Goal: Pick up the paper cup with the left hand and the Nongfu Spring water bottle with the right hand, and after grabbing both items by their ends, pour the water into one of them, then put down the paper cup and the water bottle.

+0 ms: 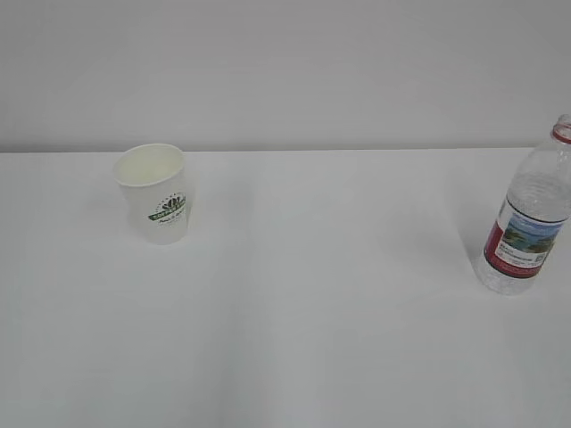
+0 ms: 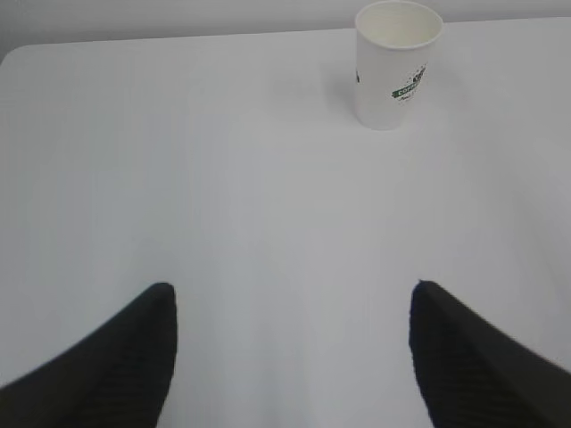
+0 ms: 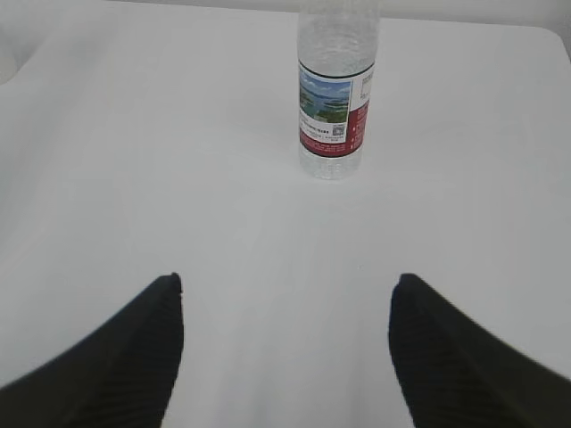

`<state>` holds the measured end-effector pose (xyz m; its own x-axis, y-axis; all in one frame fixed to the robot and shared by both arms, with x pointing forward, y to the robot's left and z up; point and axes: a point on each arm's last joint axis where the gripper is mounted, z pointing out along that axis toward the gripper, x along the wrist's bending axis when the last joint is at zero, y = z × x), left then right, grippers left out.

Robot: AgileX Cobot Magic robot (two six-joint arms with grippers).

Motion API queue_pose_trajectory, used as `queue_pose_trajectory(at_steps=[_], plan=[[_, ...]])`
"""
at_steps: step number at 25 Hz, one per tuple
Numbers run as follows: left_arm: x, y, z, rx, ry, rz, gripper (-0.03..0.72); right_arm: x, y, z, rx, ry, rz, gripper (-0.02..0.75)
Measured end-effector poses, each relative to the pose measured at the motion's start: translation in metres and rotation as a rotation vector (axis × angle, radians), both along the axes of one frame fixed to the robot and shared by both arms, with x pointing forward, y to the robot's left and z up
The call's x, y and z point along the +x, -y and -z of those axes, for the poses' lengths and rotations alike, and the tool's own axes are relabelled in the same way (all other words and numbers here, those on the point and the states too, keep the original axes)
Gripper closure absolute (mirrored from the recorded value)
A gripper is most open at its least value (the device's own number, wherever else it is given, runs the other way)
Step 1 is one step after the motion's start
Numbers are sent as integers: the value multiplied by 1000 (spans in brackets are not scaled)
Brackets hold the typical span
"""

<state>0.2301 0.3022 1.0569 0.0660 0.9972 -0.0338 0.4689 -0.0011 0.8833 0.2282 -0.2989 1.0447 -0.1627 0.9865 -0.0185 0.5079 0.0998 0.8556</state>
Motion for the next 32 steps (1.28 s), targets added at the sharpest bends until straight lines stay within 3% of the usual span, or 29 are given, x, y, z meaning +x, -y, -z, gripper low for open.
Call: queue_pose_trajectory(at_steps=[32], plan=[[0,0,0,0,0,0,109,0,0,0,0,0,0,197]])
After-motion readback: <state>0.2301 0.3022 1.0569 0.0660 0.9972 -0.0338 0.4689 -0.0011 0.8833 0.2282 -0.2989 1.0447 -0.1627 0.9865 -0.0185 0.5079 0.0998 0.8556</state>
